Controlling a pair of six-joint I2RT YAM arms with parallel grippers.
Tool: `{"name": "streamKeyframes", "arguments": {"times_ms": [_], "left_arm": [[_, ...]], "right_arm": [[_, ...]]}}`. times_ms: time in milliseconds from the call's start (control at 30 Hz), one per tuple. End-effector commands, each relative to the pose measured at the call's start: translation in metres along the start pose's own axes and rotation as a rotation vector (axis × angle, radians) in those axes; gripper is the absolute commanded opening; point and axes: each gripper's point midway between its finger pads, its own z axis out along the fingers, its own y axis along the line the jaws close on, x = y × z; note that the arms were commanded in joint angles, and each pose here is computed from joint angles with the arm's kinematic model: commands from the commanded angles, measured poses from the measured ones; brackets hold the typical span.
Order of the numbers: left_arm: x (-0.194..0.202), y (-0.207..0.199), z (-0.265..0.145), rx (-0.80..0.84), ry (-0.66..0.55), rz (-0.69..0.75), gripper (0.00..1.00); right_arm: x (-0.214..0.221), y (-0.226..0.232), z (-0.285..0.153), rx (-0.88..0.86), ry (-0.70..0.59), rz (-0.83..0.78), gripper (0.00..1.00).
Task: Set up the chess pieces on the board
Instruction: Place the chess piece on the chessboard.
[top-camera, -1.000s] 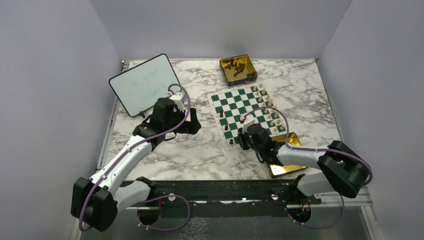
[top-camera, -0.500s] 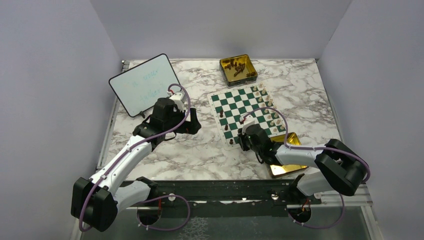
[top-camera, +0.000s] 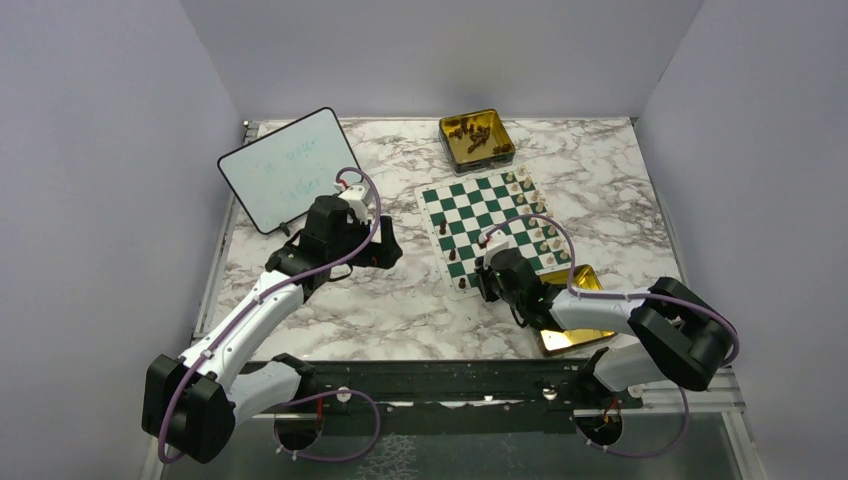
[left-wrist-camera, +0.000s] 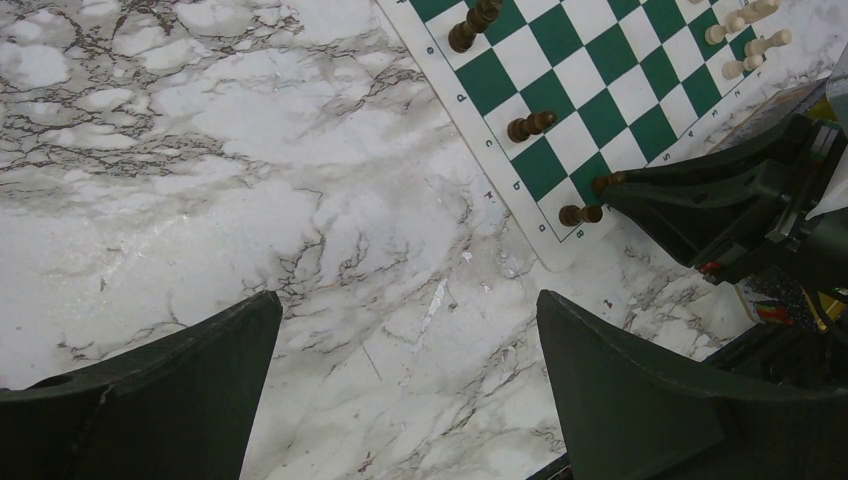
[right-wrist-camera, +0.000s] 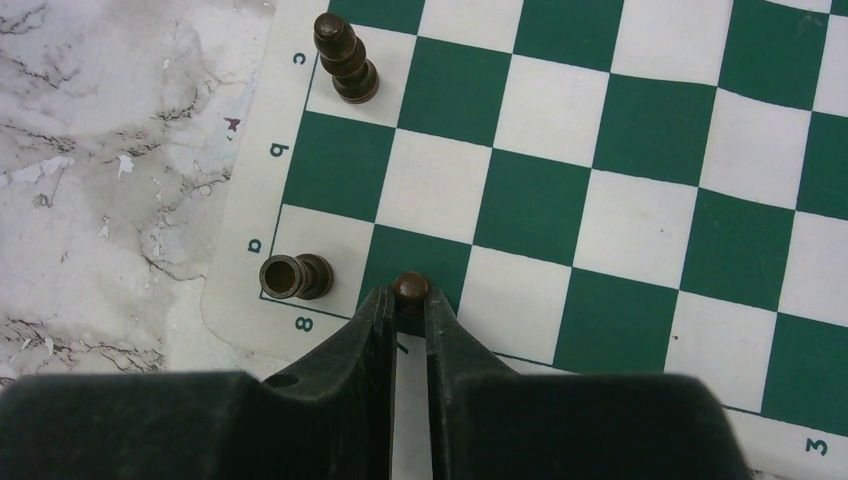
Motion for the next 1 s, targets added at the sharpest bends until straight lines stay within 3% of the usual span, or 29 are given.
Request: {"name": "streamKeyframes", "arguments": {"times_ms": [0,500,967], "left_arm": [[-0.014,-0.007,-0.006,0.019,-0.037,0.013,0.99],[-0.013,-0.006,-0.005,0.018,-0.031,0.012,0.99],[-0.012,-0.007,-0.005,0.019,-0.030,0.011,0.99]], "right_arm": [[-0.001,0.001,0.003,0.012,0.004,-0.005,0.17],[-0.014,0.001,-0.001,0.024,-0.019,0.006,0.17],[-0.001,0.002,0.003,0.021,0.010,0.025,0.20]]}}
